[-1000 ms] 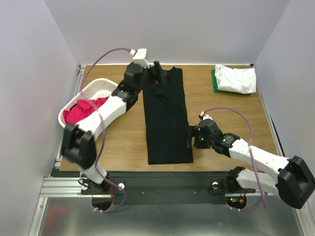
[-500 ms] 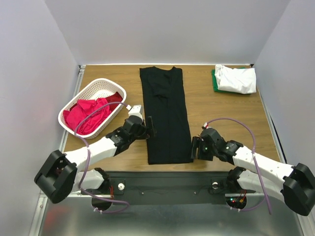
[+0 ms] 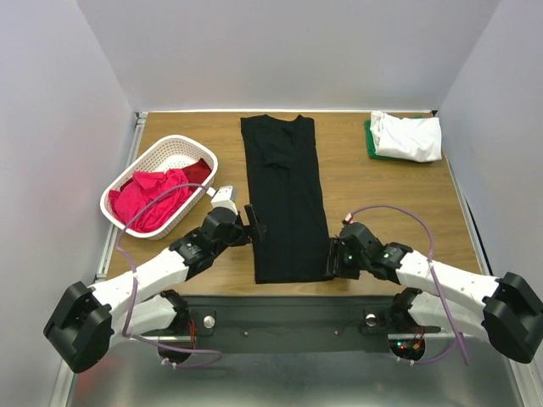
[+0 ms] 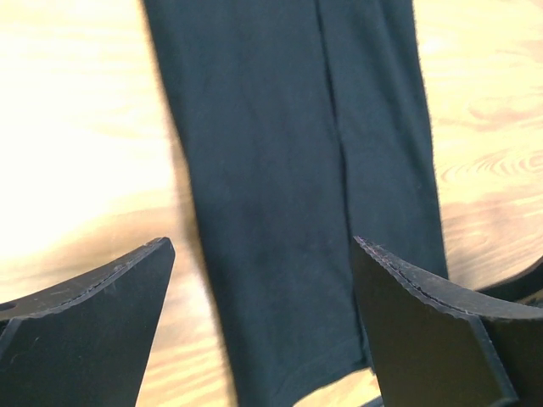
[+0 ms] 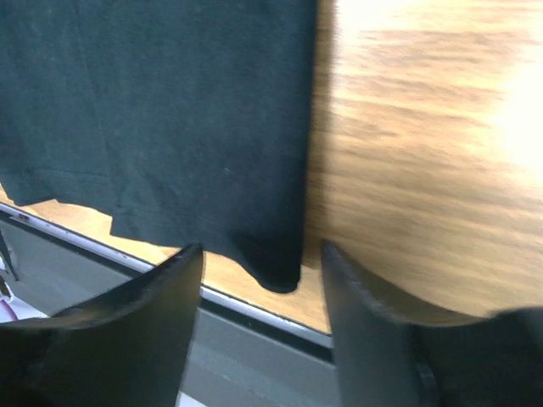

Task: Fold and stack the t-shirts
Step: Fold the tshirt

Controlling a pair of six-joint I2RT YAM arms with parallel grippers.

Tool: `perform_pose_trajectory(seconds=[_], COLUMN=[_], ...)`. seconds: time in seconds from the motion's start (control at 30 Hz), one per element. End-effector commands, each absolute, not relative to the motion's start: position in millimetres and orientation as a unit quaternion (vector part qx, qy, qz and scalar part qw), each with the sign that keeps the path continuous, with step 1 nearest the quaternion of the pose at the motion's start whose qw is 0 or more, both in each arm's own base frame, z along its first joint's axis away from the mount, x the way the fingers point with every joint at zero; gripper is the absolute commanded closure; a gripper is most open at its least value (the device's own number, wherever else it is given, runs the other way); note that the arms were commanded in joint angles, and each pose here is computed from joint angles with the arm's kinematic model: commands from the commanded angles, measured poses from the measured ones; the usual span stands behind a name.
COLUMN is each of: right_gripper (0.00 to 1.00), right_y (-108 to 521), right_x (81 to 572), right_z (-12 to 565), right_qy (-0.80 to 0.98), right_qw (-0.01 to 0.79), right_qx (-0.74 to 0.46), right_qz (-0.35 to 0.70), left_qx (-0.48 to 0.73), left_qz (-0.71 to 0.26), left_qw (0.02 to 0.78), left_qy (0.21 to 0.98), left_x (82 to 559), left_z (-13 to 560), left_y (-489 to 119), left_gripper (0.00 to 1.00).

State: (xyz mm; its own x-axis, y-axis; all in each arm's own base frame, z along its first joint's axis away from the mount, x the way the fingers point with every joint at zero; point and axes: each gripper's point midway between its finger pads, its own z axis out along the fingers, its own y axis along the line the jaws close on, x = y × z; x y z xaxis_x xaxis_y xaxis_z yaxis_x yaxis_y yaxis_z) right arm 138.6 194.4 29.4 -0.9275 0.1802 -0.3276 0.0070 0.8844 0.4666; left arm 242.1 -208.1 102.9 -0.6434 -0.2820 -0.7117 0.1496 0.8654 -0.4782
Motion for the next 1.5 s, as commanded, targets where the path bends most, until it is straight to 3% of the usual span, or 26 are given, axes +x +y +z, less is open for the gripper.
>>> perform_pose_trajectory(seconds=[0.0, 0.1, 0.27, 0.47, 0.8, 1.47], right_gripper=[0.42, 0.57, 0.64, 0.81, 0.82, 0.82], right_y=[195.4, 195.6, 192.6, 193.4, 192.3, 187.0], right_x=[135.5, 136.2, 135.2, 136.9, 144.8, 146.8], right_z=[21.7, 19.6, 14.2, 15.2, 15.0, 17.1], right_qy=[0.958, 0.96, 0.962, 0.962, 0.964, 0.963], right_qw=[0.175, 0.173, 0.169, 0.171, 0.182, 0.193], right_qx=[0.046, 0.047, 0.051, 0.053, 0.047, 0.049], right_qz=[0.223, 0.217, 0.207, 0.205, 0.189, 0.181], left_qx=[-0.043, -0.031, -0.002, 0.001, -0.024, -0.066], left_qz=[-0.246, -0.248, -0.259, -0.266, -0.261, -0.202], left_qw=[0.418, 0.403, 0.363, 0.323, 0.278, 0.278], left_qy=[0.874, 0.881, 0.895, 0.908, 0.924, 0.937], left_x=[231.4, 220.6, 192.2, 160.3, 127.2, 131.4], left_z=[97.7, 89.4, 73.8, 59.5, 42.2, 27.5], left_y=[-196.6, -195.8, -202.7, -207.0, -212.1, -200.7], left_gripper=[0.03, 0.04, 0.11, 0.18, 0.26, 0.36])
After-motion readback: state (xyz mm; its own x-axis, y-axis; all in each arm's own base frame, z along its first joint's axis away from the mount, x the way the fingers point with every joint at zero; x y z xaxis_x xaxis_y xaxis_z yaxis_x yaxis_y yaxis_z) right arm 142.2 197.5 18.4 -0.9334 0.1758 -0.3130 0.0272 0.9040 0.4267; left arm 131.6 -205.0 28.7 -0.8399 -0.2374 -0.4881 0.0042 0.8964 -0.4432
